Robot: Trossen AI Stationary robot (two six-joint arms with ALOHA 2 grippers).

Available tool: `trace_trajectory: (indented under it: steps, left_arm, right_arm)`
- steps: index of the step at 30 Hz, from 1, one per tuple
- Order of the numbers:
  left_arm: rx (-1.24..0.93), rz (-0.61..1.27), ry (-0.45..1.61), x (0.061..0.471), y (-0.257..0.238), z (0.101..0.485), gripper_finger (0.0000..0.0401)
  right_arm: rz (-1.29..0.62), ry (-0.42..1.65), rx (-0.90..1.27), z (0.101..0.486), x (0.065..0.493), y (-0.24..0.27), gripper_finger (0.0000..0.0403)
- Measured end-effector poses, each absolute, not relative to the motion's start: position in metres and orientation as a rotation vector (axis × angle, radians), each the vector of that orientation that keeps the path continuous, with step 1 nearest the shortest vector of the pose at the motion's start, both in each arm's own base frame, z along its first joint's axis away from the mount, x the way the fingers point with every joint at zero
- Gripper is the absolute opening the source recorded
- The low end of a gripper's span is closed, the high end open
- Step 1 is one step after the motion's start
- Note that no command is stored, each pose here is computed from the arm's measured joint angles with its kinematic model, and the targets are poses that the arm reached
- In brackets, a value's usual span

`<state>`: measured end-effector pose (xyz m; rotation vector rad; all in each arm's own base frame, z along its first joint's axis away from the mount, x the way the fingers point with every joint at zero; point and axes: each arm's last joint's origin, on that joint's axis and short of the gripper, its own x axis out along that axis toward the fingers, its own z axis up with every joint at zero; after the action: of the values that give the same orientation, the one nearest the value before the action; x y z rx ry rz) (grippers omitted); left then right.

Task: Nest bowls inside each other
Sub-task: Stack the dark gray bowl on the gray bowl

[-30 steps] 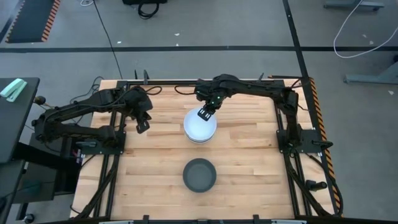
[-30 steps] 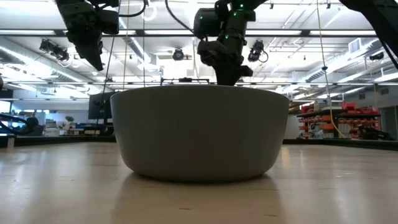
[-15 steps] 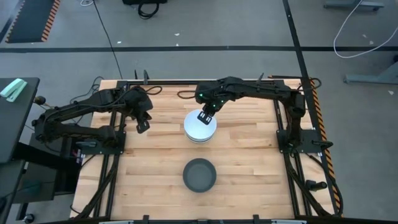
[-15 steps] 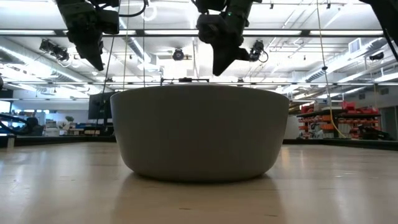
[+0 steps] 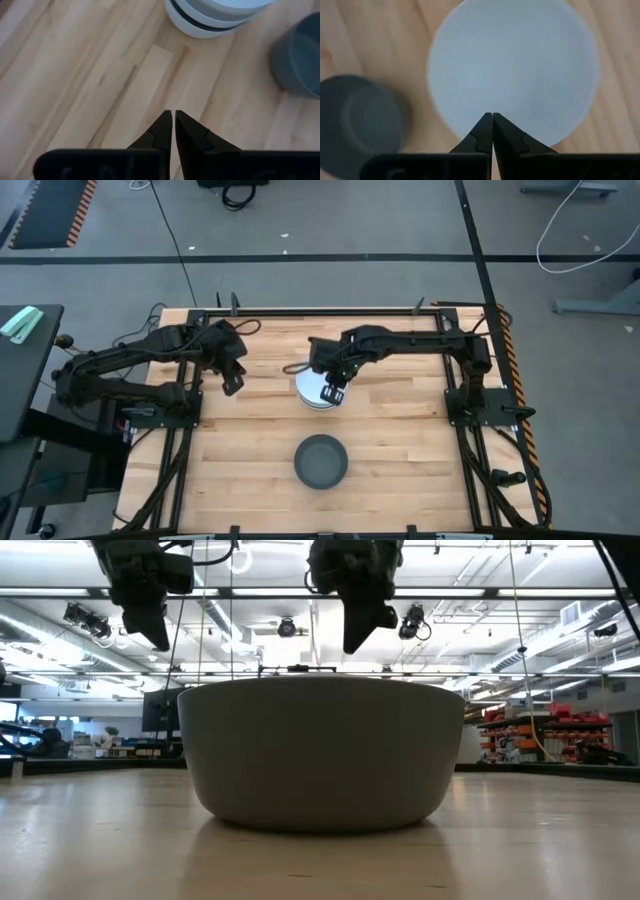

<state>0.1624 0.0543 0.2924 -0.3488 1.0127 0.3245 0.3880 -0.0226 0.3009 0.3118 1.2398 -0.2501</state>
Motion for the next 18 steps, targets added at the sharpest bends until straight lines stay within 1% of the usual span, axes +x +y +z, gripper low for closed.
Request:
trace_trajectory:
  steps: [10, 18]
  left_arm:
    - [-0.353, 0.234, 1.025, 0.169, 0.029, 0.292, 0.0021]
    - [-0.326, 0.189, 0.99, 0.173, 0.022, 0.294, 0.003]
  right_arm:
    - [-0.224, 1.294, 0.345, 0.301, 0.38, 0.042, 0.0018]
    - [-0.165, 1.314, 0.332, 0.301, 0.369, 0.099, 0.0042]
